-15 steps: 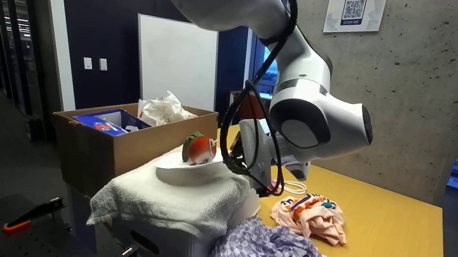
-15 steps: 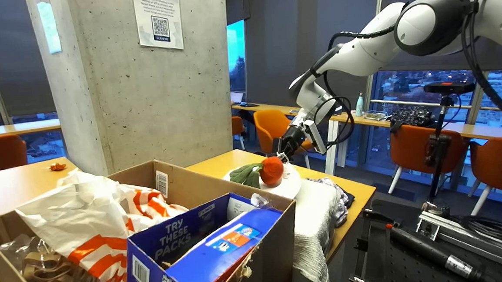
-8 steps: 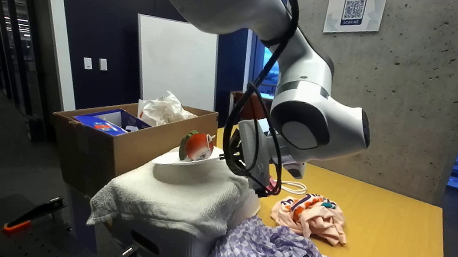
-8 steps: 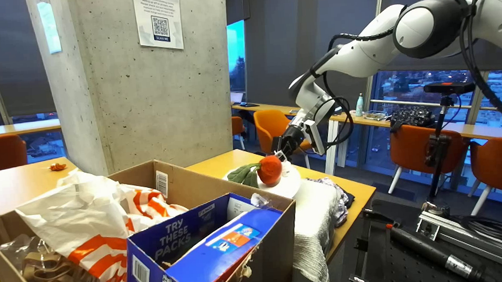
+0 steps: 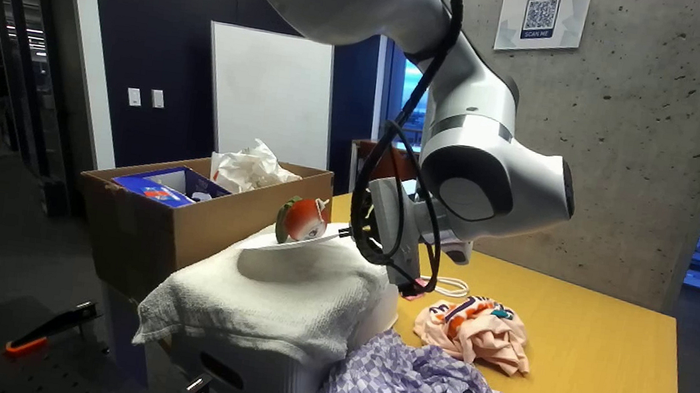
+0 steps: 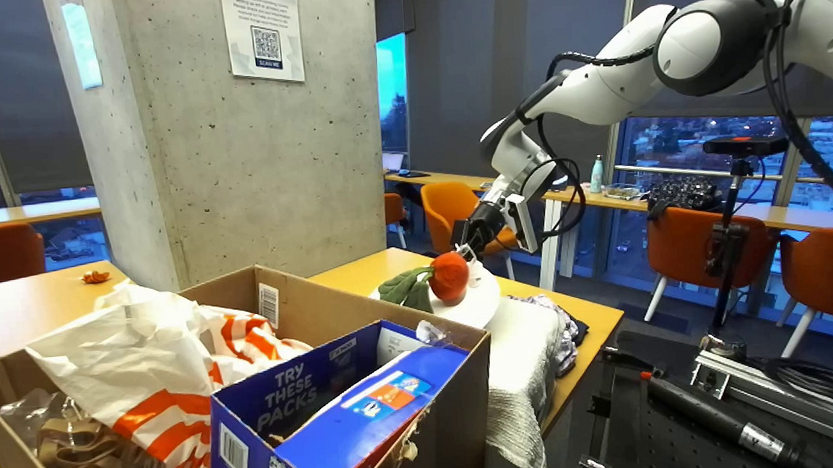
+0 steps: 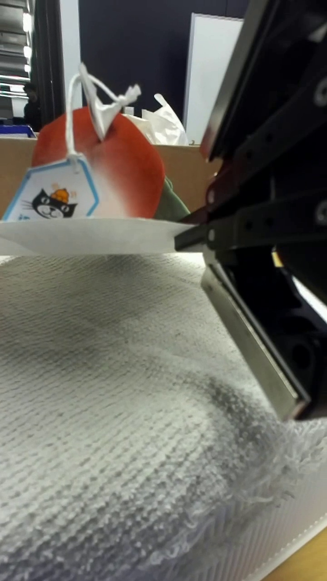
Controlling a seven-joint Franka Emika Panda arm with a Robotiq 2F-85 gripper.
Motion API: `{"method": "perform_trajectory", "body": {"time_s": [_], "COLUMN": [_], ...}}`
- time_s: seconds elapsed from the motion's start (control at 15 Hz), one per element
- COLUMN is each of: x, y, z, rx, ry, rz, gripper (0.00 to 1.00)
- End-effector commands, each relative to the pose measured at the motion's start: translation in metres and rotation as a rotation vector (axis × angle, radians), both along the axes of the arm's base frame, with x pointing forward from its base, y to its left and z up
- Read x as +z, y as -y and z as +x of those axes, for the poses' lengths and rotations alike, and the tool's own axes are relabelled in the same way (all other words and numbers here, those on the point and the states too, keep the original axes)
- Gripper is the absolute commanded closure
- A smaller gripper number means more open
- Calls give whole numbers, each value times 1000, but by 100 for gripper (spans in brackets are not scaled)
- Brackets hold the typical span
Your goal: Pick up the white disposable plate and put it on the cardboard box
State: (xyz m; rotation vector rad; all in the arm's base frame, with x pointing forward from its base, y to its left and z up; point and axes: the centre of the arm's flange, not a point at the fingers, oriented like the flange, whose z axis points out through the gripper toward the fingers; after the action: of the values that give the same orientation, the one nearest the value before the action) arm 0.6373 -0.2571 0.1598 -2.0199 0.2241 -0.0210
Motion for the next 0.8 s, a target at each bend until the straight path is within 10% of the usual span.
{"method": "perform_trajectory", "body": {"time_s": [0.0, 0.73], "x": [19, 36], "y": [9, 17], "z": [-5, -9], "rx": [5, 17], "ry": [42, 106], "rz": [33, 108], "gripper": [100, 100]}}
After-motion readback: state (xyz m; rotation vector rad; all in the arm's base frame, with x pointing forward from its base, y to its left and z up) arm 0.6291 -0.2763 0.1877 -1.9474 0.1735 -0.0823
